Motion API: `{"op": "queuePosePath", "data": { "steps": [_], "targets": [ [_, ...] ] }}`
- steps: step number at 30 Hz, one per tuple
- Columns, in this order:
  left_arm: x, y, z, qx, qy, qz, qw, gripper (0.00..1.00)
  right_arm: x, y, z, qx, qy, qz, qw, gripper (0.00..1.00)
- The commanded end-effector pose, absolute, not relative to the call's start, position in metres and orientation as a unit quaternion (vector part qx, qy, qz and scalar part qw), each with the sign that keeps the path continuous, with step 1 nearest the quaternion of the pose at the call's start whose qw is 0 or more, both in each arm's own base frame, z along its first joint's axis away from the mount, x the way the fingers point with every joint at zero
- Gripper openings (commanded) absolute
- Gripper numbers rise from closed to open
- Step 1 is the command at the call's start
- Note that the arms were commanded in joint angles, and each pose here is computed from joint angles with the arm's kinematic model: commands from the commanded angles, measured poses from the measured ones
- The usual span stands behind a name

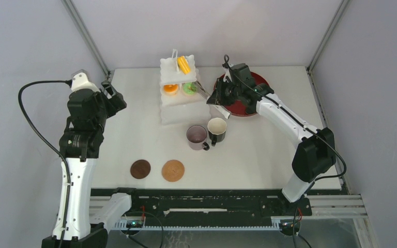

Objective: Serve the afternoon tea

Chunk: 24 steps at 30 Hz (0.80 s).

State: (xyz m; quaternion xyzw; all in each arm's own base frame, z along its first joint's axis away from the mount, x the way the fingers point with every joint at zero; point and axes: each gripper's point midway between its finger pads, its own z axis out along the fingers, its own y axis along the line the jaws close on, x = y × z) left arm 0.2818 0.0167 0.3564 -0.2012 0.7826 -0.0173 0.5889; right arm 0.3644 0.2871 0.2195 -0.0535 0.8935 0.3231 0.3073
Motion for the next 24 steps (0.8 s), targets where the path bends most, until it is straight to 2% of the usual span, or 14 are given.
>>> {"op": "queuePosePath", "data": {
  "steps": [1,3,13,16,24],
  "targets": [
    [0.284,0.015,0.356,-0.197,0.781,-0.021,0.592,0.83,0.377,0.301,0.257,-0.068,0.866,0.35,0.351,0.38],
    [0.285,0.014,0.355,-0.197,0.782,-0.022,0.591,0.83,0.377,0.302,0.257,-0.068,0.866,0.349,0.352,0.42],
    [0.285,0.015,0.355,-0.194,0.783,-0.017,0.591,0.83,0.371,0.291,0.28,-0.063,0.858,0.34,0.379,0.45],
    [0.285,0.017,0.355,-0.194,0.782,-0.013,0.592,0.83,0.369,0.283,0.286,-0.06,0.857,0.329,0.392,0.49],
    [0.285,0.015,0.354,-0.194,0.783,-0.019,0.59,0.83,0.368,0.262,0.288,-0.041,0.86,0.301,0.41,0.48]
  ]
}}
